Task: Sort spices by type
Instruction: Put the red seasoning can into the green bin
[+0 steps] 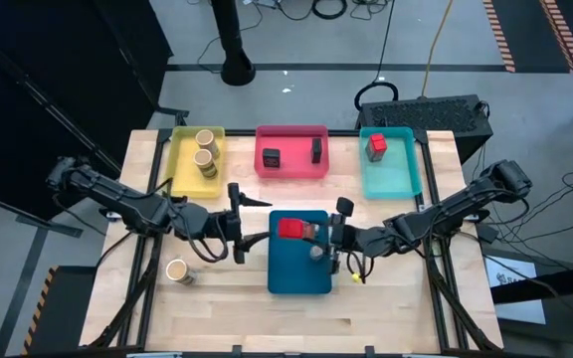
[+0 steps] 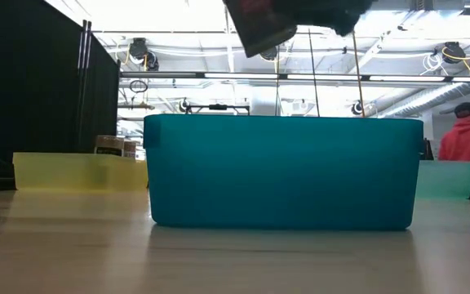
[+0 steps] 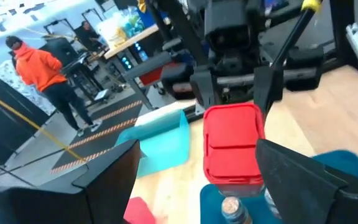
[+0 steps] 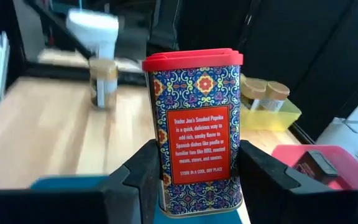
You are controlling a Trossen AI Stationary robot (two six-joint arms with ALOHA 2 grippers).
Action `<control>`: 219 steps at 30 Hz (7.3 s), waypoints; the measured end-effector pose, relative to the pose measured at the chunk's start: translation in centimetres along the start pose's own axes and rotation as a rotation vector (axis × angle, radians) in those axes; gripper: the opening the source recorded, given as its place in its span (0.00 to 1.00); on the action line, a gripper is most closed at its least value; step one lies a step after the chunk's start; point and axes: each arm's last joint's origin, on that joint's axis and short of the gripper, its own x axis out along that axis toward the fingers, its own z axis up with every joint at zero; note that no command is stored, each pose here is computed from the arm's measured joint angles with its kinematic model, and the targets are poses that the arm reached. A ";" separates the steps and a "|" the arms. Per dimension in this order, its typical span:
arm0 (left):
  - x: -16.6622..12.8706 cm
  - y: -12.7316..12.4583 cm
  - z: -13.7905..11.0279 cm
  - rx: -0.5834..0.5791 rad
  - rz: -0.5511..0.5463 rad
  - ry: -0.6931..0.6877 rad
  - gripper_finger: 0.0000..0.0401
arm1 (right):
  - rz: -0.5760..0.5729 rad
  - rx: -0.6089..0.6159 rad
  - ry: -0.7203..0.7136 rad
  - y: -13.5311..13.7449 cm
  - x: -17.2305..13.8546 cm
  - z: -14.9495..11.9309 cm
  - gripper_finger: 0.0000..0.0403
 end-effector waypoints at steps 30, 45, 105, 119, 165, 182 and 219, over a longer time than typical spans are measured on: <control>4.1 -4.0 -5.3 -0.241 -0.065 -0.450 0.81 | 0.057 -0.038 -0.500 0.5 -3.8 -2.1 0.38; 8.4 -3.2 -5.8 -0.284 -0.132 -0.456 0.81 | 0.065 -0.024 -0.481 0.5 -3.6 -2.2 0.38; 9.7 -2.4 -5.7 -0.240 -0.190 -0.375 0.50 | 0.026 0.031 -0.418 0.3 -3.3 -2.7 0.48; 7.8 -2.3 -5.8 -0.145 -0.088 -0.080 0.50 | -0.197 0.073 -0.270 0.6 -4.8 -3.1 0.65; 4.4 -1.9 -6.0 -0.101 -0.176 0.164 0.50 | 0.028 -0.151 0.380 0.3 4.4 6.9 0.76; 4.5 -1.7 -5.7 -0.146 -0.126 0.143 0.55 | 0.045 -0.149 0.368 -0.2 4.7 7.1 0.47; 4.2 0.3 -5.1 -0.145 0.432 0.208 0.77 | -0.681 0.658 0.967 -17.4 -5.0 5.1 0.47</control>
